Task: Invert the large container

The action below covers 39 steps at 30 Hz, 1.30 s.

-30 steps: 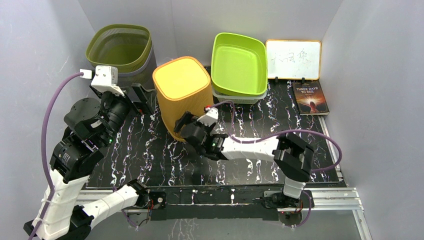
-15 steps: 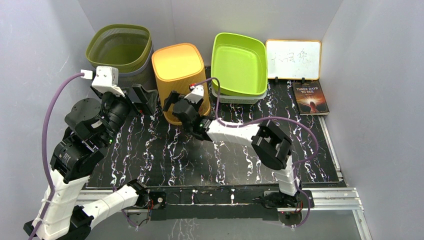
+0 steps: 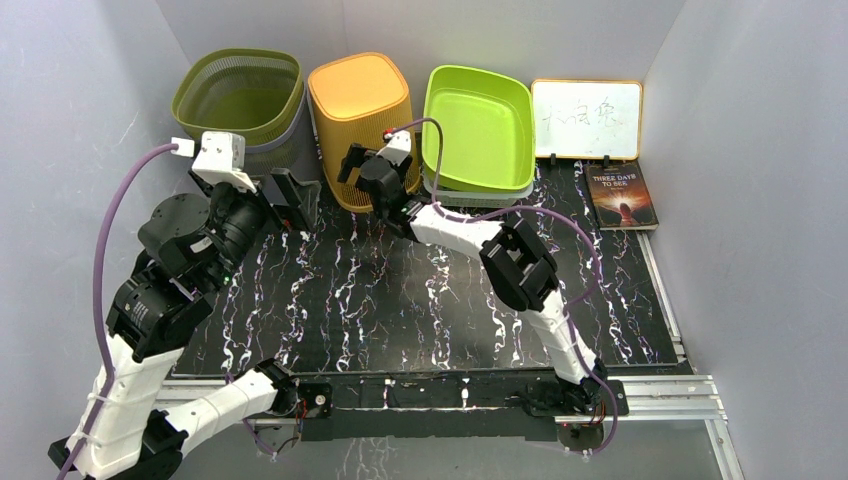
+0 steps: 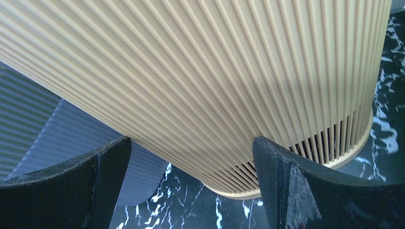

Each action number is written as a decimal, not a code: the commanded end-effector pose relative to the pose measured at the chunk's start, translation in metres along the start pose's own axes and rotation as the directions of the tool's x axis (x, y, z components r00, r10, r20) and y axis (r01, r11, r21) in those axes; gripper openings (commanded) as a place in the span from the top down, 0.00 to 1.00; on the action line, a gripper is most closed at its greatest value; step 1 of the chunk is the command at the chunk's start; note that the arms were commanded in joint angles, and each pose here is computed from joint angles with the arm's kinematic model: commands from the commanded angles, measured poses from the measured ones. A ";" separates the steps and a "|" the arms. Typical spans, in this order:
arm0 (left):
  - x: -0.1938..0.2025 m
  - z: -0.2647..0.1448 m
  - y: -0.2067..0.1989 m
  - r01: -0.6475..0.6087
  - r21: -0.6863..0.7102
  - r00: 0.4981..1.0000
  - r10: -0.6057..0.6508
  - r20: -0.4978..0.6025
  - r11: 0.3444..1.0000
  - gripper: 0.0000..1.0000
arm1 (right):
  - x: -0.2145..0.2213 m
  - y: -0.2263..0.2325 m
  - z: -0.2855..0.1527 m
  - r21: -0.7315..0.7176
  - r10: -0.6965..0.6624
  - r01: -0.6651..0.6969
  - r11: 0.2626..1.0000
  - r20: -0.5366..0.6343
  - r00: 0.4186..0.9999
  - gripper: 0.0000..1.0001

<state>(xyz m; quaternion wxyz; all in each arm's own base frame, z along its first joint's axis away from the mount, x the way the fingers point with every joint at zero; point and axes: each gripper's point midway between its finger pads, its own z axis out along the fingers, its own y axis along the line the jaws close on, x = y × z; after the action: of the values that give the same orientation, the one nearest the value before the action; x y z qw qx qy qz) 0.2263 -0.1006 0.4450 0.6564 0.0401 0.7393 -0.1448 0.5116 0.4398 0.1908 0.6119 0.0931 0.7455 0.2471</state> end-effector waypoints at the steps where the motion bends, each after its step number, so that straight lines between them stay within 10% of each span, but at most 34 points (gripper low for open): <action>1: 0.004 0.008 -0.004 -0.009 0.014 1.000 0.009 -0.002 1.000 0.02 | -0.045 0.012 0.028 -0.098 -0.028 0.037 0.994 0.097 0.995 0.02; 16: 0.017 0.023 -0.002 -0.042 -0.024 0.998 0.041 -0.037 0.999 0.02 | -0.063 -0.025 0.079 -0.156 -0.107 0.122 0.980 0.098 0.989 0.02; 39: 0.012 0.068 0.016 -0.216 -0.195 0.976 0.204 -0.080 0.957 0.02 | -0.103 -0.018 -0.088 -0.240 -0.201 0.206 0.949 0.043 0.979 0.02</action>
<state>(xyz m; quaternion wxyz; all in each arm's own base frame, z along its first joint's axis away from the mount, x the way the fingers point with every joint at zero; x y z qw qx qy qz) 0.2788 -0.1190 0.4000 0.6207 0.0631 0.7794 -0.0571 0.4766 0.3571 0.2223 0.6163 -0.0401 0.7463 0.2481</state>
